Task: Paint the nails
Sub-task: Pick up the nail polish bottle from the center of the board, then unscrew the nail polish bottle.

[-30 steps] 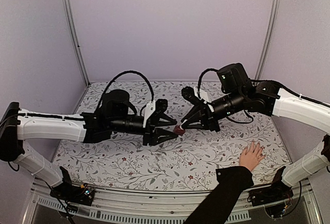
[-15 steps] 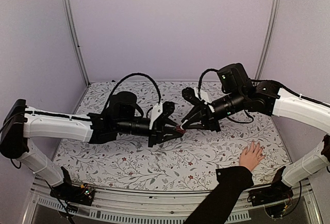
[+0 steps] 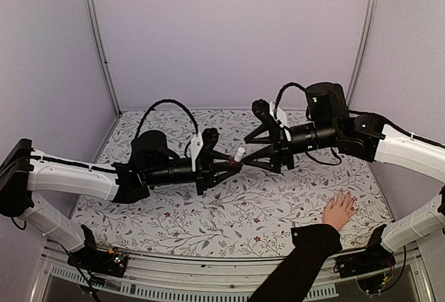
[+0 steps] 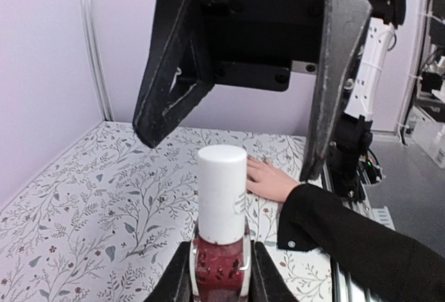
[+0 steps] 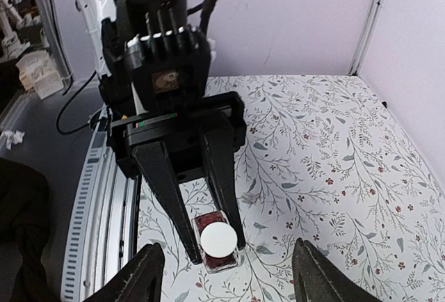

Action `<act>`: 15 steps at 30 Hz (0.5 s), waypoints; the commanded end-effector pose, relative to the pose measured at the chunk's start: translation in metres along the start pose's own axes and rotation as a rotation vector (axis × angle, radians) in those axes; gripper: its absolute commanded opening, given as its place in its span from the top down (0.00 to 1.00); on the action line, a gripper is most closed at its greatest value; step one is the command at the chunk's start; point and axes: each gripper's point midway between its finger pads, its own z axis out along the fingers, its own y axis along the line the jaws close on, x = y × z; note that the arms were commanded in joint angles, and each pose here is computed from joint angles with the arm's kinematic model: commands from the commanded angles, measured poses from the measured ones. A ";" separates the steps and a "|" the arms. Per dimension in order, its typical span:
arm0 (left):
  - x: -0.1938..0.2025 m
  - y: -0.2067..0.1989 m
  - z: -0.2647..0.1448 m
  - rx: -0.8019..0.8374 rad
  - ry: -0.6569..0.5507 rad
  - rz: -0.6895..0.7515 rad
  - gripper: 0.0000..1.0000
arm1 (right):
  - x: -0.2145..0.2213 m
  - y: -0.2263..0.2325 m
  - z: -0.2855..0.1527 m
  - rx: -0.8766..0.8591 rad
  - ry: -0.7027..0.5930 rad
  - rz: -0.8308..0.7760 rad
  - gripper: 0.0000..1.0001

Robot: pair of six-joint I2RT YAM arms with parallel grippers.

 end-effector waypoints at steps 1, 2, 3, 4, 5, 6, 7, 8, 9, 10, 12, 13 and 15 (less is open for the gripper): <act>-0.045 0.020 -0.013 -0.144 -0.201 -0.036 1.00 | -0.034 -0.023 -0.011 0.143 -0.163 0.074 0.32; -0.045 0.023 -0.014 -0.168 -0.211 -0.045 1.00 | -0.038 -0.024 -0.012 0.147 -0.187 0.095 0.32; -0.045 0.026 -0.015 -0.190 -0.219 -0.054 1.00 | -0.040 -0.025 -0.013 0.149 -0.202 0.128 0.32; -0.044 0.030 -0.017 -0.213 -0.225 -0.063 1.00 | -0.044 -0.027 -0.013 0.155 -0.227 0.140 0.32; -0.043 0.033 -0.017 -0.233 -0.227 -0.072 1.00 | -0.046 -0.029 -0.013 0.161 -0.246 0.172 0.32; -0.043 0.036 -0.017 -0.247 -0.230 -0.083 1.00 | -0.048 -0.031 -0.013 0.167 -0.260 0.194 0.33; -0.042 0.037 -0.016 -0.255 -0.232 -0.092 1.00 | -0.049 -0.034 -0.014 0.178 -0.276 0.228 0.33; -0.040 0.037 -0.014 -0.258 -0.229 -0.096 1.00 | -0.050 -0.036 -0.014 0.185 -0.287 0.244 0.34; -0.039 0.039 -0.012 -0.268 -0.225 -0.100 1.00 | -0.051 -0.038 -0.014 0.191 -0.295 0.266 0.35; -0.037 0.040 -0.010 -0.283 -0.218 -0.102 1.00 | -0.051 -0.040 -0.011 0.191 -0.297 0.287 0.35; -0.036 0.041 -0.004 -0.292 -0.212 -0.103 1.00 | -0.052 -0.042 -0.008 0.189 -0.297 0.306 0.38; -0.036 0.042 -0.002 -0.302 -0.209 -0.106 1.00 | -0.050 -0.044 -0.003 0.188 -0.291 0.315 0.39; -0.035 0.045 0.002 -0.324 -0.213 -0.116 1.00 | -0.048 -0.047 0.000 0.195 -0.286 0.334 0.40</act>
